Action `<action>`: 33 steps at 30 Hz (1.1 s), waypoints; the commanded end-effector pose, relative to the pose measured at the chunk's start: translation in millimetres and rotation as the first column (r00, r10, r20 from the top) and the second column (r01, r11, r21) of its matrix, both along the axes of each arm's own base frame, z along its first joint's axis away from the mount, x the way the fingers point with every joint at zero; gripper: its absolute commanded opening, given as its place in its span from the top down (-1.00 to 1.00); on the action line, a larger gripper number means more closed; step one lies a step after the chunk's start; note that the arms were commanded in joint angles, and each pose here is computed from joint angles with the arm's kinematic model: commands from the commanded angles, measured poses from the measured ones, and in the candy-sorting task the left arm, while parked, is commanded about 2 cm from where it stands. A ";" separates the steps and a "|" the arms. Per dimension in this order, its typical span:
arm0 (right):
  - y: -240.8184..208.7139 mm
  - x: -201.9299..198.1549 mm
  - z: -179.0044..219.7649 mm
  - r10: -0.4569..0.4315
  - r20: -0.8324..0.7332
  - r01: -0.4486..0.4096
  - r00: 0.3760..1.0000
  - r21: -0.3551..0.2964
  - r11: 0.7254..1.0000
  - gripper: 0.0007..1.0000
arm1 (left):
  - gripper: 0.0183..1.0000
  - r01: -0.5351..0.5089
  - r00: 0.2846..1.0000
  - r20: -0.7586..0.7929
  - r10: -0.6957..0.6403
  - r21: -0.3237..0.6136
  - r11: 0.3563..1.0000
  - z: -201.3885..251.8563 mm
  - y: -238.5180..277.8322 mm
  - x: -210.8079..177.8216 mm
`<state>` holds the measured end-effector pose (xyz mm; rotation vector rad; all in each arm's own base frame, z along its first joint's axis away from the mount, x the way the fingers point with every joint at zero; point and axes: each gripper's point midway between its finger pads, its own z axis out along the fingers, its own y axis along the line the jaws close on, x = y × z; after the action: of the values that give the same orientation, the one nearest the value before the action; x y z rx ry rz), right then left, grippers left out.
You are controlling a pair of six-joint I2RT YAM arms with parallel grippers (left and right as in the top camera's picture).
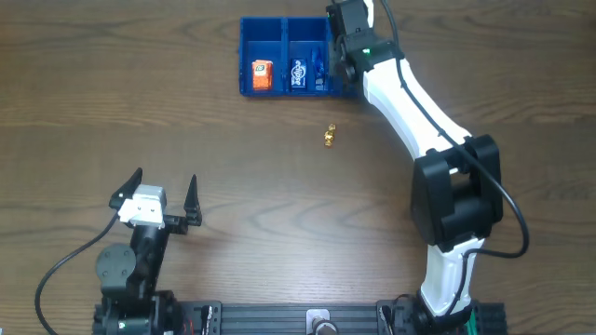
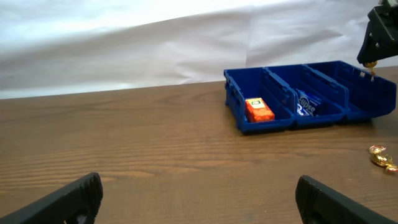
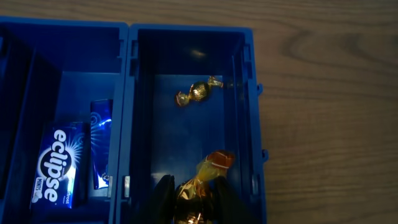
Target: Sort Candies Into Trays
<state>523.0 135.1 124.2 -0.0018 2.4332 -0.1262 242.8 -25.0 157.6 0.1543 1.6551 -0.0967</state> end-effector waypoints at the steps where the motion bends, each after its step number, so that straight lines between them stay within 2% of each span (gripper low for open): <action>1: -0.4 8.8 2.1 0.002 0.019 -0.002 1.000 -0.003 1.000 0.15 | -1.00 0.021 0.999 -0.043 -0.020 0.011 1.000 -16.0 -3.0 -0.9; 2: 0.3 9.1 2.4 0.004 0.020 -0.004 1.000 0.000 1.000 -0.22 | -1.00 0.021 0.999 -0.043 -0.020 0.011 1.000 -16.0 -3.0 -0.9; 3: 0.3 9.1 2.3 0.005 0.020 -0.005 1.000 0.000 1.000 -0.77 | -1.00 0.021 0.999 -0.043 -0.020 0.011 1.000 -16.0 -3.0 -0.9; 4: 0.9 9.0 2.2 0.007 0.019 -0.007 1.000 0.003 1.000 -1.00 | -1.00 0.021 0.999 -0.043 -0.020 0.011 1.000 -16.0 -3.0 -0.9; 10: 6.1 -1.1 -4.6 0.004 -0.032 -0.002 0.999 0.048 0.999 -1.00 | -1.00 0.020 0.999 -0.043 -0.020 0.011 1.000 -16.0 -3.0 -0.9; 14: 21.5 -38.2 -15.0 0.018 -0.184 0.005 0.983 0.125 0.992 -1.00 | -1.00 0.020 0.999 -0.043 -0.020 0.011 1.000 -16.0 -3.0 -0.9; 16: 34.1 -65.8 -27.4 0.044 -0.300 0.008 0.953 0.171 0.985 -1.00 | -1.00 0.021 0.999 -0.043 -0.020 0.011 1.000 -16.0 -3.0 -0.9; 18: 42.7 -82.9 -37.8 0.077 -0.372 -0.007 0.925 0.186 0.983 -1.00 | -1.00 0.021 0.999 -0.043 -0.020 0.011 1.000 -16.0 -3.0 -0.9; 20: 52.6 -97.9 -51.7 0.090 -0.426 -0.012 0.900 0.181 0.983 -1.00 | -1.00 0.020 0.999 -0.043 -0.020 0.011 1.000 -16.0 -3.0 -0.9; 25: 64.4 -108.4 -75.0 0.108 -0.447 -0.035 0.888 0.168 0.985 -1.00 | -1.00 0.021 0.999 -0.043 -0.020 0.011 1.000 -16.0 -3.0 -0.9; 27: 57.9 -109.1 -90.3 0.062 -0.459 -0.001 0.886 0.131 0.991 -1.00 | -1.00 0.020 0.999 -0.043 -0.020 0.011 1.000 -16.0 -3.0 -0.9; 33: 51.8 -118.9 -121.1 0.022 -0.528 0.029 0.849 0.088 0.996 -1.00 | -1.00 0.020 0.999 -0.043 -0.020 0.011 1.000 -16.0 -3.0 -0.9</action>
<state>411.1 196.5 17.5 -0.0550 2.9515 0.0465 242.8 -25.0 157.6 0.1543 1.6551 -0.0967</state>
